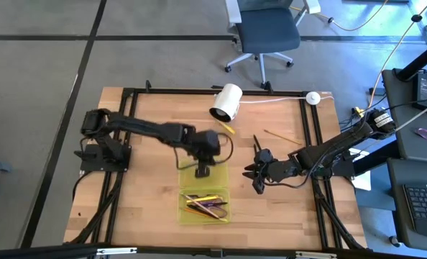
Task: Pick & place school supplies into a supply box
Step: Put the blue pen into the yellow supply box
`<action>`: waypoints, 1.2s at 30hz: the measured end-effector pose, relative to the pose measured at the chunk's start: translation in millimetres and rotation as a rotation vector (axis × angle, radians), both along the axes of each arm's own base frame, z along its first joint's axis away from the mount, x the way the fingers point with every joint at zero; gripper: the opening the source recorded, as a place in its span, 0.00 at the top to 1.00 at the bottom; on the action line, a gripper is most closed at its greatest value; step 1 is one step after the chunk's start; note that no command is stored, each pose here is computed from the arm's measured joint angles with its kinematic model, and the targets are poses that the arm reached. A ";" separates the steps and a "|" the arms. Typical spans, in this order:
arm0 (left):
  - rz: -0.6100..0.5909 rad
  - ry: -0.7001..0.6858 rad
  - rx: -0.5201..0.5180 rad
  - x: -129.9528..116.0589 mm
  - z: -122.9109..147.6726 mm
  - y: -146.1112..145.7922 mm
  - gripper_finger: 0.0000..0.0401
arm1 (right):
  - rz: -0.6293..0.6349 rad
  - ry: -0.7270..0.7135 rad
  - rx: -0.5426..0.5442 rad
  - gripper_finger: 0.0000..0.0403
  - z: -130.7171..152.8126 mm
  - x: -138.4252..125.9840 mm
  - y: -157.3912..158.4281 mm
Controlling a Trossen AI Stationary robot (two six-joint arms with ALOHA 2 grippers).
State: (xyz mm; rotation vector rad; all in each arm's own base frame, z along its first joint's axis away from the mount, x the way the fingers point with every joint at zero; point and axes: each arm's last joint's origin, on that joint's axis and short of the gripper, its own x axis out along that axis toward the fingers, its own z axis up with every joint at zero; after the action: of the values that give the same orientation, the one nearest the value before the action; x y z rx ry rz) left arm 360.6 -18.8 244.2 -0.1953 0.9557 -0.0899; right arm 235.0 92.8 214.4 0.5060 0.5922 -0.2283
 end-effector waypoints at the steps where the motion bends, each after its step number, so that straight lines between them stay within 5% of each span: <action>1: -0.001 -0.017 -0.013 0.9 1.4 -11.2 0.95 | -0.001 0.006 -0.002 0.67 -0.5 -0.3 -0.2; 14: 0.089 -0.099 -0.109 -1.1 -12.4 -123.9 0.95 | 0.006 0.095 -0.037 0.67 -7.1 -5.9 -2.4; 26: 0.116 0.009 -0.072 5.5 -70.1 -154.2 0.95 | 0.019 0.121 -0.034 0.67 -8.8 -7.4 -2.4; 36: 0.126 0.040 -0.071 7.3 -81.5 -155.3 0.93 | 0.027 0.139 -0.036 0.67 -9.9 -8.5 -2.5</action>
State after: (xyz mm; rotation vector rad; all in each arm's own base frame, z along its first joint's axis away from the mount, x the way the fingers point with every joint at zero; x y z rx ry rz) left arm 367.9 -174.1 162.8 -0.3231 0.9785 -0.0039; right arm 226.5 90.4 204.4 0.4498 0.7285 -0.2491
